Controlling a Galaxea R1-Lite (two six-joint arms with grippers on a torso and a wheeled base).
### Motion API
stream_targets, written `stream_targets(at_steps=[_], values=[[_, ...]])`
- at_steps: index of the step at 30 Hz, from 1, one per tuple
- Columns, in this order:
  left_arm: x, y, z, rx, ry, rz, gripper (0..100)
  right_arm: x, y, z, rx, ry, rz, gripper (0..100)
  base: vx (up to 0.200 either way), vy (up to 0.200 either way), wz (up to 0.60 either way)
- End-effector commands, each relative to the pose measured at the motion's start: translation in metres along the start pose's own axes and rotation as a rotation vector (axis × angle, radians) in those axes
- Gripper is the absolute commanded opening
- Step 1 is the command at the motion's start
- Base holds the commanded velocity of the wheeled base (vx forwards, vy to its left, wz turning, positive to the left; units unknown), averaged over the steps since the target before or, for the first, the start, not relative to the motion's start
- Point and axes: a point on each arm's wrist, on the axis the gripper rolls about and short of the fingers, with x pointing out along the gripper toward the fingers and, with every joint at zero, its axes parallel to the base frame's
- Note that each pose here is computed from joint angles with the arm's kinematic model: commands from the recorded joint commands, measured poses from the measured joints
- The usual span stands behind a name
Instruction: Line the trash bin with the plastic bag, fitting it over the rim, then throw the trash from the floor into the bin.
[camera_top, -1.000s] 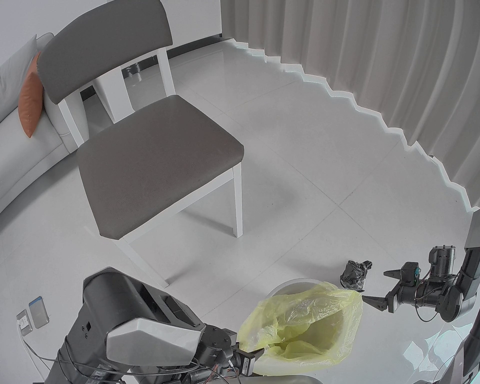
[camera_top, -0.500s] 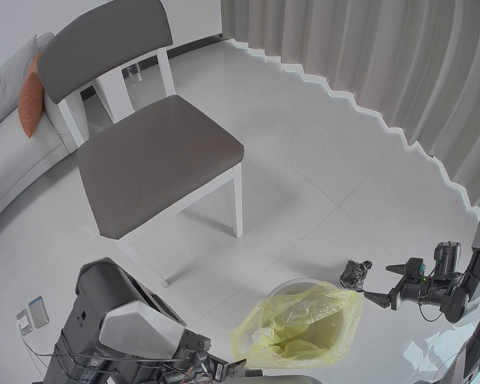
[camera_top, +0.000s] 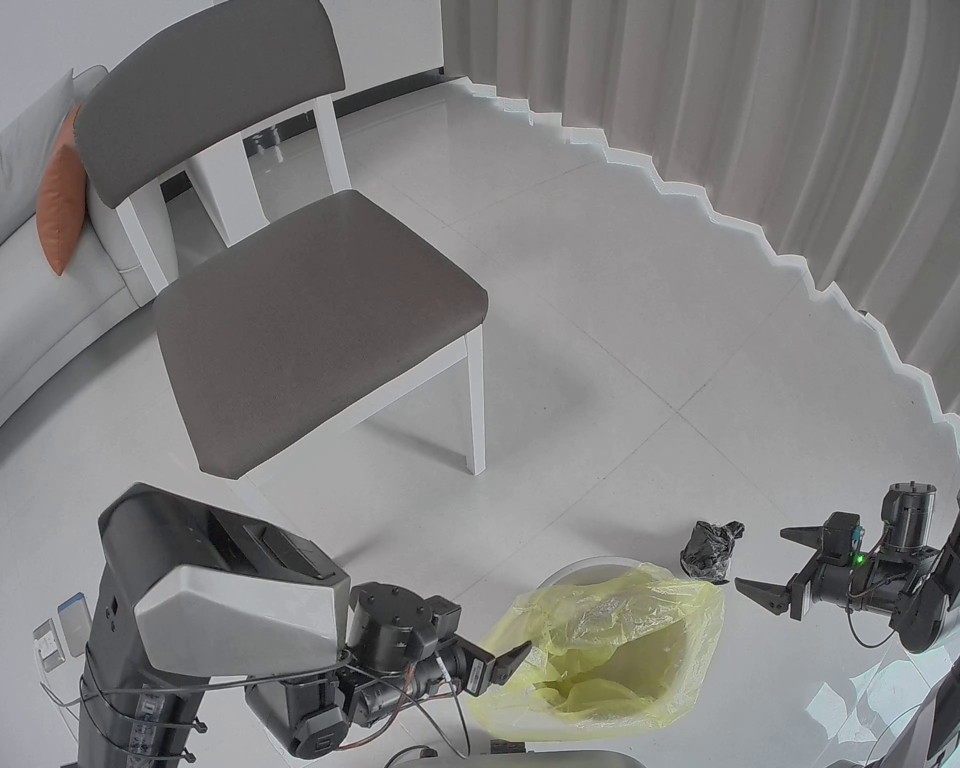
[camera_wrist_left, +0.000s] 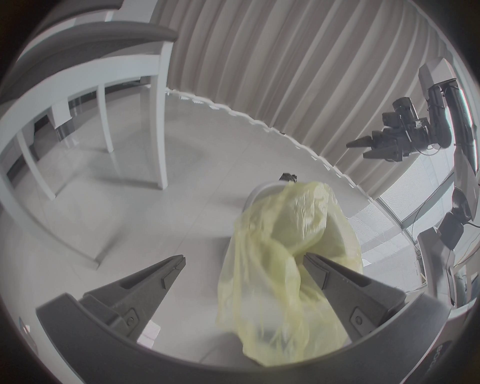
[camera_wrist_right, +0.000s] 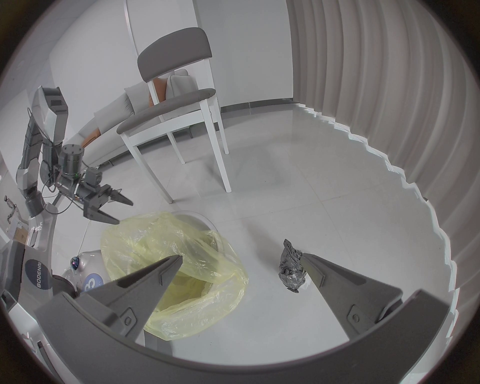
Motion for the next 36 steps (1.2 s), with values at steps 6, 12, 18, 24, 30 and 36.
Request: stream_targets(at_steps=[6, 12, 18, 24, 30, 36], values=[[0.016, -0.019, 0.044, 0.060, -0.068, -0.045, 100, -0.014, 0.013, -0.006, 0.071, -0.021, 0.048, 100, 0.000, 0.000, 0.00], [0.020, -0.017, 0.015, 0.061, 0.022, -0.043, 100, 0.004, 0.012, -0.037, 0.115, 0.105, 0.094, 100, 0.000, 0.000, 0.00], [0.008, -0.016, 0.006, 0.063, 0.017, -0.043, 100, 0.026, 0.002, -0.063, 0.094, 0.144, 0.090, 100, 0.000, 0.000, 0.00], [0.003, 0.005, -0.006, 0.111, 0.078, 0.006, 100, 0.053, -0.018, -0.079, 0.099, 0.138, 0.065, 100, 0.000, 0.000, 0.00], [0.014, 0.011, -0.020, 0.123, 0.115, -0.011, 100, 0.070, -0.033, -0.089, 0.107, 0.134, 0.045, 100, 0.000, 0.000, 0.00], [0.034, 0.013, -0.029, 0.144, 0.149, -0.012, 100, 0.068, -0.034, -0.085, 0.099, 0.123, 0.040, 100, 0.000, 0.000, 0.00]])
